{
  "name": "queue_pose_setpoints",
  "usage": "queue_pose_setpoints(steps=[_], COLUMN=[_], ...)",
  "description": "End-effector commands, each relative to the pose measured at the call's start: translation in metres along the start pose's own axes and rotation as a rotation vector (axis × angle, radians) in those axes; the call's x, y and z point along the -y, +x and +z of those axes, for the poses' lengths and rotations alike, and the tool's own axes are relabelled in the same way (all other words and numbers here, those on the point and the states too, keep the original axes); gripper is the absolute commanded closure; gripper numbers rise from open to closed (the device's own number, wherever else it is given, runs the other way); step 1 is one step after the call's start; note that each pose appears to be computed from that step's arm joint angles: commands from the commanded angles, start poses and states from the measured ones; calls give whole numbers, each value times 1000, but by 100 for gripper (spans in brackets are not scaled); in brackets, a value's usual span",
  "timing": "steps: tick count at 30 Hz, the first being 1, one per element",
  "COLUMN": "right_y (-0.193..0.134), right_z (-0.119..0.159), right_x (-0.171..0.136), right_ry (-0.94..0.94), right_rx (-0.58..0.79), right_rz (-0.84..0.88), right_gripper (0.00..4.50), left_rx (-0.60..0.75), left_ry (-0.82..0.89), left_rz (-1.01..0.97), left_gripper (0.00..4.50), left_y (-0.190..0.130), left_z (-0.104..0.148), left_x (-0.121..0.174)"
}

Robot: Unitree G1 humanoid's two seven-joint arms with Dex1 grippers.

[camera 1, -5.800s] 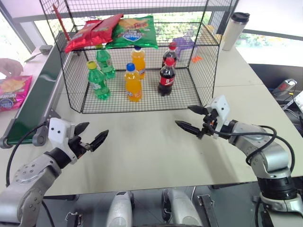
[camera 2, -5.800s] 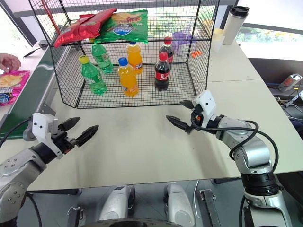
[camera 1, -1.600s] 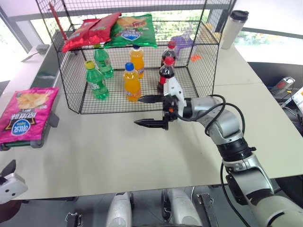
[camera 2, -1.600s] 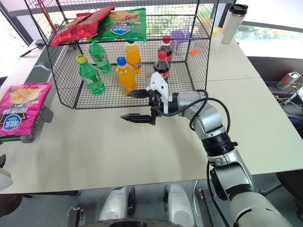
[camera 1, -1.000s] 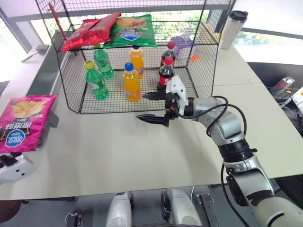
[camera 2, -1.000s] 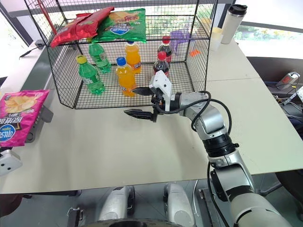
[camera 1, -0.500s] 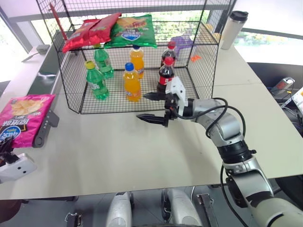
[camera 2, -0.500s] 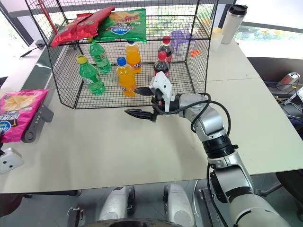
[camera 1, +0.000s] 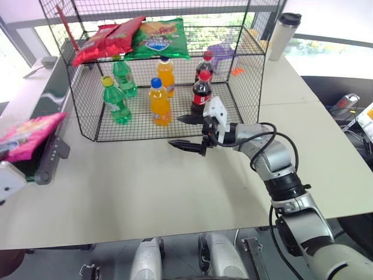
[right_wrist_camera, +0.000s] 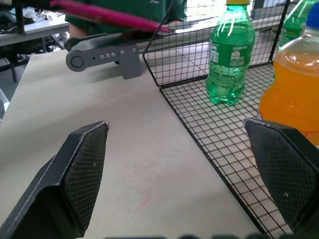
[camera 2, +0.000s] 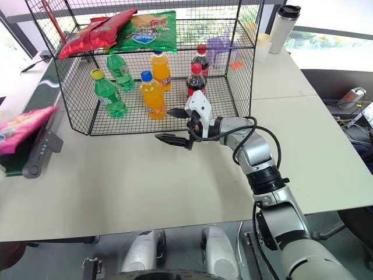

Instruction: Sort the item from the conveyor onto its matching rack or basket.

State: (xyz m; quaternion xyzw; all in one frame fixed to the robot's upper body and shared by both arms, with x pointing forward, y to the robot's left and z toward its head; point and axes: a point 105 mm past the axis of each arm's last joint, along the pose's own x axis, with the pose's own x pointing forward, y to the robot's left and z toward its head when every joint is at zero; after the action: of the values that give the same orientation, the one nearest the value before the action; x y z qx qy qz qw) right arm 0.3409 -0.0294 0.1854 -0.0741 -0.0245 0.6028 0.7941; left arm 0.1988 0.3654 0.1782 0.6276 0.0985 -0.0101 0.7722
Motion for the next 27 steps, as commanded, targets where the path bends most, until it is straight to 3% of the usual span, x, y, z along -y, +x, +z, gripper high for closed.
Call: queue_pose_setpoints(steps=[1, 6, 12, 20, 23, 27], right_y=[-1, -3, -2, -1, -2, -4], right_z=[21, 19, 20, 20, 20, 19], right_x=[3, 4, 4, 3, 4, 6], right_ry=[-59, -56, -58, -62, -64, -62], right_rx=[58, 57, 62, 65, 63, 60], right_rz=[-13, -29, -29, -31, -42, -58], right_gripper=[0, 0, 0, 0, 0, 0], left_rx=[-16, -52, -65, -54, -45, -40], left_ry=[39, 51, 35, 41, 45, 35], left_rz=[40, 85, 86, 128, 136, 141], left_gripper=[441, 441, 195, 195, 275, 448], left_y=[-2, -11, -4, 17, 17, 10], left_z=[-3, -10, -14, -15, -14, -12], left_x=[4, 18, 26, 21, 18, 12])
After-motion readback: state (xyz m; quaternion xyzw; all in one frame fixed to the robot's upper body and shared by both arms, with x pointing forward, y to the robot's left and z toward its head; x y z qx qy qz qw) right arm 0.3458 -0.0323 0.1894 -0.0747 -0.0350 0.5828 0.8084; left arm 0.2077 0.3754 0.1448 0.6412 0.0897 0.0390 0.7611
